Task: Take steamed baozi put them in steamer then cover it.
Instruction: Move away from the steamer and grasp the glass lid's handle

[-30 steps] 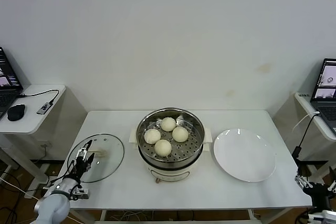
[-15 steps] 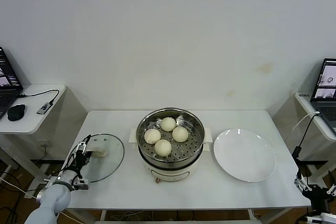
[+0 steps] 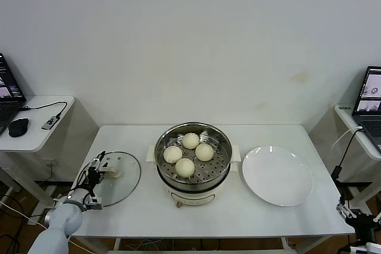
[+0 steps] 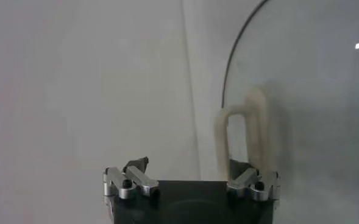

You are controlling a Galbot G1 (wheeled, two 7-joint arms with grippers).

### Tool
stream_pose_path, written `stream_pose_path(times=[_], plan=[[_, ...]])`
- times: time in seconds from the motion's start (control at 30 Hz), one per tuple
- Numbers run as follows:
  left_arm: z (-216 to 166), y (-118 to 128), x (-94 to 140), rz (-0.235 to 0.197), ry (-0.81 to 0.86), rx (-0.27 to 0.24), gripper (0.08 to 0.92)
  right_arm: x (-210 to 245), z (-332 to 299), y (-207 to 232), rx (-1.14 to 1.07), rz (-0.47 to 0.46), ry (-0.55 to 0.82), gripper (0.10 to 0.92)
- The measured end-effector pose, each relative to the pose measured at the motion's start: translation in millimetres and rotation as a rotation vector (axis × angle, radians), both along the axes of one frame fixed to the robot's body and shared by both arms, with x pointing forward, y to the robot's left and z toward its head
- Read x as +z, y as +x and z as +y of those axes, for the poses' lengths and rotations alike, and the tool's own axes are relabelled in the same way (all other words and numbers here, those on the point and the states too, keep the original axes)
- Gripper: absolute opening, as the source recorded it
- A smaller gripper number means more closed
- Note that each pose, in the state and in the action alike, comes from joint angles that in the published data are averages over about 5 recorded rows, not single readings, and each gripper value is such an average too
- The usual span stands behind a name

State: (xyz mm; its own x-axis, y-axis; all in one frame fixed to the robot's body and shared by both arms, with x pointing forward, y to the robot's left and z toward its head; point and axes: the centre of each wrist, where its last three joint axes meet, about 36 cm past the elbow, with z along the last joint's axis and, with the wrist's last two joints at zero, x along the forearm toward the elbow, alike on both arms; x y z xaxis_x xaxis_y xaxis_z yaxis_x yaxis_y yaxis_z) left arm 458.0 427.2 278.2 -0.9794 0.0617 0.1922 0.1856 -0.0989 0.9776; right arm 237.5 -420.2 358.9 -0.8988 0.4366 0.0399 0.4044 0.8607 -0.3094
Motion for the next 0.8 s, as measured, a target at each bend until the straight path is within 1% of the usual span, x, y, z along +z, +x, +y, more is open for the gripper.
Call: stream_pose_path(times=[0.17,0.3,0.53,0.63,0.8], plan=[[1,-1,-5,0.013,-0.015,0.001,0.515,1,1,-1,0.002,0.003,-0.001,0.823],[2,-3,-8,0.015,-0.03,-0.001,0.394,3,3,-1,0.007,0.003,-0.004,0.823],[7,-9,-3,-0.011,-0.05,0.01,0.196,4,11,2,0.036,0.006,-0.015,0.823],[6,-12,3,-0.028,-0.055,0.013,0.151,6,12,3,0.056,0.006,-0.027,0.823],[-1,-21,23,-0.064,-0.059,0.027,0.148,9,16,6,0.105,0.002,-0.049,0.823]])
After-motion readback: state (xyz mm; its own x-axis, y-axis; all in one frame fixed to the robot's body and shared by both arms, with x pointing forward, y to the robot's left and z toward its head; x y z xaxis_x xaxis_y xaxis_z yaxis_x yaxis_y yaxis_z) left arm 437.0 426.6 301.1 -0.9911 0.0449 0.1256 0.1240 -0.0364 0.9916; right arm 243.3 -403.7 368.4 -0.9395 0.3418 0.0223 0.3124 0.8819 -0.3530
